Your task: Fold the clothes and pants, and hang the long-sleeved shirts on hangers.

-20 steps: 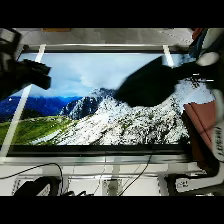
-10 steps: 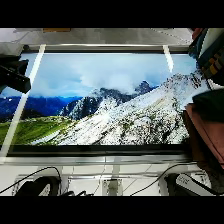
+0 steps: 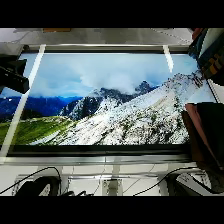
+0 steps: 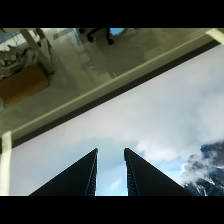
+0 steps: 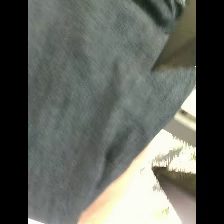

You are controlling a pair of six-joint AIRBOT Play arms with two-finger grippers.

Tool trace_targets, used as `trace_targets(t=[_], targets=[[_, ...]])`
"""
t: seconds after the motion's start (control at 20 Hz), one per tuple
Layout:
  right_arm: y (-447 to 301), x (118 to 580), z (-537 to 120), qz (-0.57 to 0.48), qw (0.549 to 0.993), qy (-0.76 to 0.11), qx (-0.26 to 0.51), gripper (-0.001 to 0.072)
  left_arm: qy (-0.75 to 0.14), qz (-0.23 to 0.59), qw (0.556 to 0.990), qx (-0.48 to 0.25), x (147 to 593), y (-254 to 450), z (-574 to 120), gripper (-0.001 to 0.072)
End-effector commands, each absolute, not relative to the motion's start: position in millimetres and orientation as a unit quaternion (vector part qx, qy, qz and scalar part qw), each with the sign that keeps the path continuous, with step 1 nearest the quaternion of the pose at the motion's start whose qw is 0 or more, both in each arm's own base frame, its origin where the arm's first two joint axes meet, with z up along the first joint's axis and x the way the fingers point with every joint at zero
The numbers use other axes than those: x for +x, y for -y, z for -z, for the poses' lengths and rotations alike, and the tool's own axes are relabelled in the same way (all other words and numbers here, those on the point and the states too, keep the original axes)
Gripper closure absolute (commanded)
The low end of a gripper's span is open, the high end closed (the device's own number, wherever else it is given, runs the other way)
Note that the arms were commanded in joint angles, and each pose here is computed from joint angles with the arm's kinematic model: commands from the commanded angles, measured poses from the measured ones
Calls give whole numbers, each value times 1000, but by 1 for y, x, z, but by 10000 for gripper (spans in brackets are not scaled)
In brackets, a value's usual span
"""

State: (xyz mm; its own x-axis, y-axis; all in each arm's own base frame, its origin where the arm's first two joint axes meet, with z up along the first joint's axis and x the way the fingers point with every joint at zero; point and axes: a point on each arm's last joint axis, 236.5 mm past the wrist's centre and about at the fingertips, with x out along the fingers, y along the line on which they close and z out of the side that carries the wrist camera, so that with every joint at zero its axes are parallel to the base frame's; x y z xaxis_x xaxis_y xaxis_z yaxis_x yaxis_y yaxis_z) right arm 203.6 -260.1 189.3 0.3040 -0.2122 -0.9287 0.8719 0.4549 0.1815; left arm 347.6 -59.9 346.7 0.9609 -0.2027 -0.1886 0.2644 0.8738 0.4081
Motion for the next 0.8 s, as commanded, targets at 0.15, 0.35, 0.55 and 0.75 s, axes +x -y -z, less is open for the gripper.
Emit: trace_targets(t=[0.15, 0.35, 0.55, 0.75], targets=[[190, 273, -200, 220, 780, -465, 355, 518, -70, 120, 965, 220, 348, 59, -347, 515], [77, 319, -197, 61, 817, -537, 201, 696, -70, 120, 966, 220, 348, 59, -347, 515], [42, 323, -188, 74, 816, -571, 53, 697, -70, 120, 966, 220, 348, 59, -347, 515], [18, 324, -188, 66, 816, -574, 17, 696, -70, 120, 965, 220, 348, 59, -347, 515]])
